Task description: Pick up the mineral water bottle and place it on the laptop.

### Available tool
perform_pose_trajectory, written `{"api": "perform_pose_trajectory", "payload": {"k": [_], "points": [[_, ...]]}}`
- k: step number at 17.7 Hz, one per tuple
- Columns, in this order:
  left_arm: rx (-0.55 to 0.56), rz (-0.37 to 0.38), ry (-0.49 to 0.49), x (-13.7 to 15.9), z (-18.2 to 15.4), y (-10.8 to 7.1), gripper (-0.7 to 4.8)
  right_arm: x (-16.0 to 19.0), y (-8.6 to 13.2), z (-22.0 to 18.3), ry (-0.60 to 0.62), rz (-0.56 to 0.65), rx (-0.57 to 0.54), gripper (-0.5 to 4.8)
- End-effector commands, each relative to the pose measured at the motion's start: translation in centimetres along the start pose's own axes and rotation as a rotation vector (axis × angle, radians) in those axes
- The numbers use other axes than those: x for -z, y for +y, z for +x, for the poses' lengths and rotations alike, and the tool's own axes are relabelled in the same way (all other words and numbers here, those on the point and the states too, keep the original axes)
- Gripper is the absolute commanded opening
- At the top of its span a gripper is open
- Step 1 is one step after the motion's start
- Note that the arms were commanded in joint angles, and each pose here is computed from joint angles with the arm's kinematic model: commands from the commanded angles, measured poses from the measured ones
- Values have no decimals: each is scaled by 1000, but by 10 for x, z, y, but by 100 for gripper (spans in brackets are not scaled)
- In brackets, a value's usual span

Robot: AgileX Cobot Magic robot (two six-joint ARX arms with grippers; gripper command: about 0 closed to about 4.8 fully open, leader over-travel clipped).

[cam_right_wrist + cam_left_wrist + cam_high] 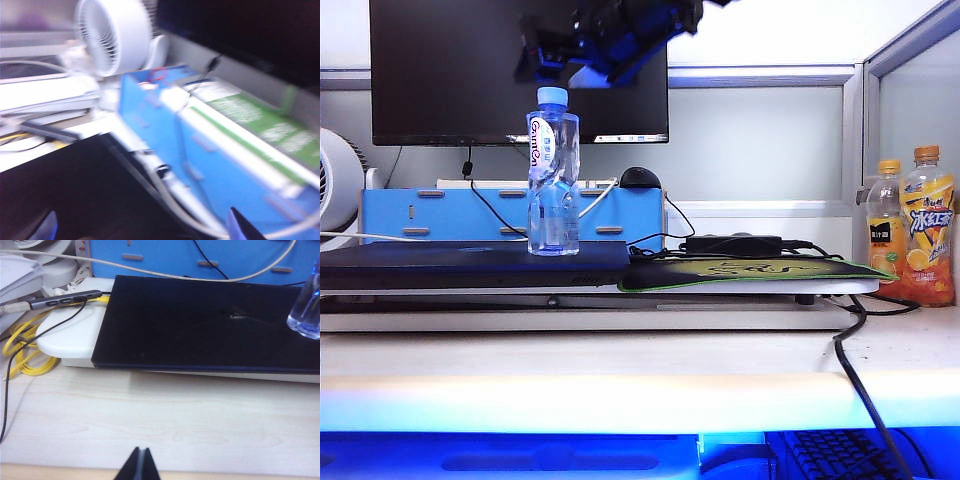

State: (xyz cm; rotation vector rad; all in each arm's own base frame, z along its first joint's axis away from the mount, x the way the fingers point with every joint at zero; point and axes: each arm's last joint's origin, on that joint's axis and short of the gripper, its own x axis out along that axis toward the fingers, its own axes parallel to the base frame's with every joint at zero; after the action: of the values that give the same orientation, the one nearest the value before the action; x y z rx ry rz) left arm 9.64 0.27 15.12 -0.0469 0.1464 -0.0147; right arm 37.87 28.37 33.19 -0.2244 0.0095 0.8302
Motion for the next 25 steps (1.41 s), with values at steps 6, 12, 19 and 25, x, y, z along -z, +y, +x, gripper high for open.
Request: {"api": "perform_pose_trajectory", "payload": {"k": [6,12,19,25], "points": [[2,2,-3,0,0,0,-2,-96,-20,-87,-38,-185,569,-1],[2,2,-3,0,0,0,-2,-188,-10,-250,-207,-192,638,-1],[2,1,-3,0,0,0,-2,-195,26,-438,-213,-175,704,-1],[2,2,-3,0,0,0,-2,-149,38,-448,-134,-152,701,-1]]}}
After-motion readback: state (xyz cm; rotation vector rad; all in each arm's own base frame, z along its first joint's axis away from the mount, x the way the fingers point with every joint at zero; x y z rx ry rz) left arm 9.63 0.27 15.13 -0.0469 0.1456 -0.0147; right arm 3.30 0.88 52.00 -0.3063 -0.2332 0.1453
